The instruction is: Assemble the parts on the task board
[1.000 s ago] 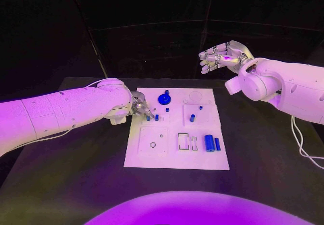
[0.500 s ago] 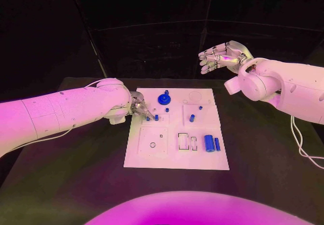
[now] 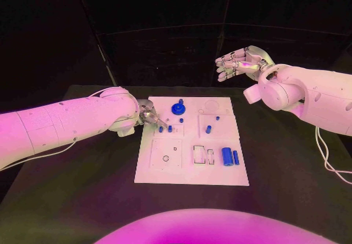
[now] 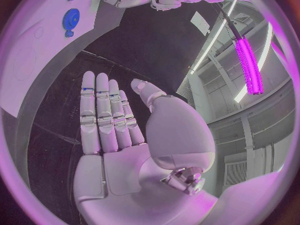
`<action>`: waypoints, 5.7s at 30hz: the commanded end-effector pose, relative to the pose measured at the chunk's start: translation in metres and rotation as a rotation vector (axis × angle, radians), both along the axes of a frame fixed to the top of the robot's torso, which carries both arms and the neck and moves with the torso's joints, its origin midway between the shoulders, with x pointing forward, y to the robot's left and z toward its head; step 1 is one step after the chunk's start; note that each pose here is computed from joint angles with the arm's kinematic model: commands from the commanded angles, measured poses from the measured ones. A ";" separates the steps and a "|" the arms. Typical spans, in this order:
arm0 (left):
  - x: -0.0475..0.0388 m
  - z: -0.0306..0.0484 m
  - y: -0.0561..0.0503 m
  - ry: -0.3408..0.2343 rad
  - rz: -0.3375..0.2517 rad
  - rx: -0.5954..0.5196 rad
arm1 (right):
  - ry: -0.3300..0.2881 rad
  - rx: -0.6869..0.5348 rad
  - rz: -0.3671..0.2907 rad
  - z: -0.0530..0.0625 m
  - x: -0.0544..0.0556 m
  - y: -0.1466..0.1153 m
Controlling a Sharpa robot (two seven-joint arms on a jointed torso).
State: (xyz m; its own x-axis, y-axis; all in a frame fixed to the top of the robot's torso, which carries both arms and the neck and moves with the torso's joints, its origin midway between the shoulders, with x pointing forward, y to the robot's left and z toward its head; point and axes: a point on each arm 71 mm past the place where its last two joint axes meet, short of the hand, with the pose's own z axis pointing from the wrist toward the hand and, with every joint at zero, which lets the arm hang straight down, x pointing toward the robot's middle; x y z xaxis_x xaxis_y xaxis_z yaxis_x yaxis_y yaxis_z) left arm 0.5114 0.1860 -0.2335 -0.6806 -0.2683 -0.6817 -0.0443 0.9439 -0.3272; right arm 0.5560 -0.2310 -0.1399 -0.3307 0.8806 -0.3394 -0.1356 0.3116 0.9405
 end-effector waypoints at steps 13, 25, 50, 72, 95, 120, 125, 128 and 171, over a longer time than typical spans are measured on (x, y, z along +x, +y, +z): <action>0.0055 0.0277 -0.001 -0.242 0.008 -0.419 | -0.010 0.005 0.005 0.002 0.001 -0.001; 0.0113 0.0452 -0.033 -0.502 -0.271 -0.520 | -0.023 0.002 0.009 0.002 0.001 0.001; 0.0329 0.0063 -0.054 -0.449 -0.539 -0.045 | -0.027 -0.004 0.019 0.002 0.001 0.006; 0.0318 -0.0026 -0.073 -0.434 -0.584 -0.058 | -0.027 -0.003 0.023 0.002 0.001 0.009; 0.0330 -0.0114 -0.085 -0.398 -0.583 -0.043 | -0.026 -0.001 0.030 0.002 0.001 0.013; 0.0343 -0.0129 -0.077 -0.429 -0.558 -0.046 | -0.026 -0.001 0.031 0.002 0.001 0.013; 0.0323 -0.0094 -0.075 -0.459 -0.553 -0.080 | -0.026 -0.001 0.030 0.002 0.001 0.012; 0.0317 -0.0050 -0.075 -0.479 -0.545 -0.105 | -0.027 -0.001 0.029 0.002 0.001 0.012; 0.0277 0.0155 -0.010 -0.463 -0.414 -0.124 | -0.026 -0.004 0.020 0.001 0.002 0.007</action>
